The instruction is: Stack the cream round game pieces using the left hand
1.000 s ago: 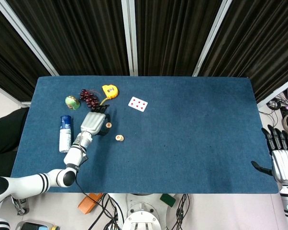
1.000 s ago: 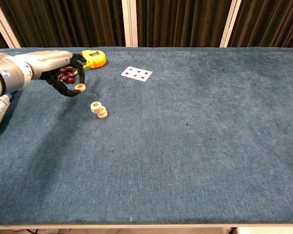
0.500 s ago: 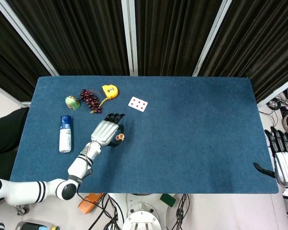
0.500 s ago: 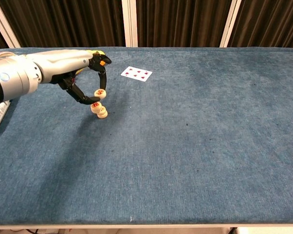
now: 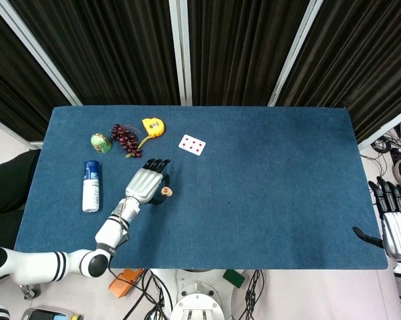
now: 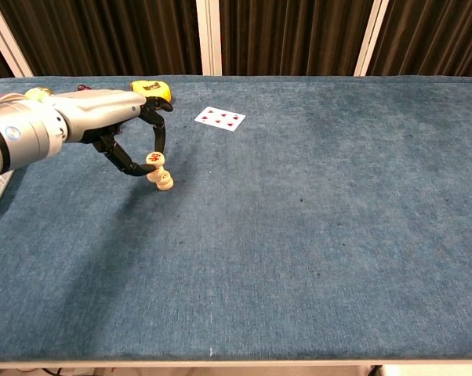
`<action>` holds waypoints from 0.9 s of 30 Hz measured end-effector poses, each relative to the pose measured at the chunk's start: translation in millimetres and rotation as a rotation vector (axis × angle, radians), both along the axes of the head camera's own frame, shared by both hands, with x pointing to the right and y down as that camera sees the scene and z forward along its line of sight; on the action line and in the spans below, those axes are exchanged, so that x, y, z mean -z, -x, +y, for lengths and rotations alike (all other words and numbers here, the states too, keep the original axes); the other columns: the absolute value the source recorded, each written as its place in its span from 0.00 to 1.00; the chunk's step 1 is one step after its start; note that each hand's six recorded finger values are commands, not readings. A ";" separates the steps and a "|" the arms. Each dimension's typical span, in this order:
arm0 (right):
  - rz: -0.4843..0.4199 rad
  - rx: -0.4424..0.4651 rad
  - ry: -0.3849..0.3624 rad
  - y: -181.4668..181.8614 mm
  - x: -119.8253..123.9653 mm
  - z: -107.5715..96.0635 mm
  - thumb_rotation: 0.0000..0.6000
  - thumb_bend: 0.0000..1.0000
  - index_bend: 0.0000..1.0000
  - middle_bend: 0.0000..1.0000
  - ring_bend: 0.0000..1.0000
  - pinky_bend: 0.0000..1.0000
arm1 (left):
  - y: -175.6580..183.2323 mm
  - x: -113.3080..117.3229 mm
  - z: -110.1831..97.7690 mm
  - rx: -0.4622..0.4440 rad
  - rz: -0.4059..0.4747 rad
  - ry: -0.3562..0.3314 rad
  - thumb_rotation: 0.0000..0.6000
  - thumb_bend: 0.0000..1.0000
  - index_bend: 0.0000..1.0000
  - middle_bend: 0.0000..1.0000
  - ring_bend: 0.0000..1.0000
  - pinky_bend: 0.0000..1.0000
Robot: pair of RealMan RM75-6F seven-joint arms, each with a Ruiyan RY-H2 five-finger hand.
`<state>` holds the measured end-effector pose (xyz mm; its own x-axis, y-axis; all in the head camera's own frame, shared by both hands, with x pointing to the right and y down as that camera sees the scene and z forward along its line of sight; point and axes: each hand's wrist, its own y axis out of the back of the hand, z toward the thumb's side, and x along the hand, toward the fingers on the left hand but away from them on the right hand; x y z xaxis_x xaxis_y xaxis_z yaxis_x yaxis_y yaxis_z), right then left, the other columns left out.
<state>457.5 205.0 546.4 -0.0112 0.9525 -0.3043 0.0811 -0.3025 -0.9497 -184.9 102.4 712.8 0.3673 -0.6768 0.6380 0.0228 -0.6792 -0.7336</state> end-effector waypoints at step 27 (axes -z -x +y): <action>0.002 0.000 0.001 1.5 0.4 -1.0 1.00 0.17 0.00 0.04 0.00 0.00 | 5.1 -3.2 0.3 0.004 -0.020 0.003 1.00 0.31 0.42 0.00 0.00 0.00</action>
<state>456.0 204.0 546.0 -0.0113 0.9521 -0.3055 0.0795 -0.3037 -0.9494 -190.1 102.7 716.0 0.3523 -0.6759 0.6474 0.0347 -0.6819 -0.7307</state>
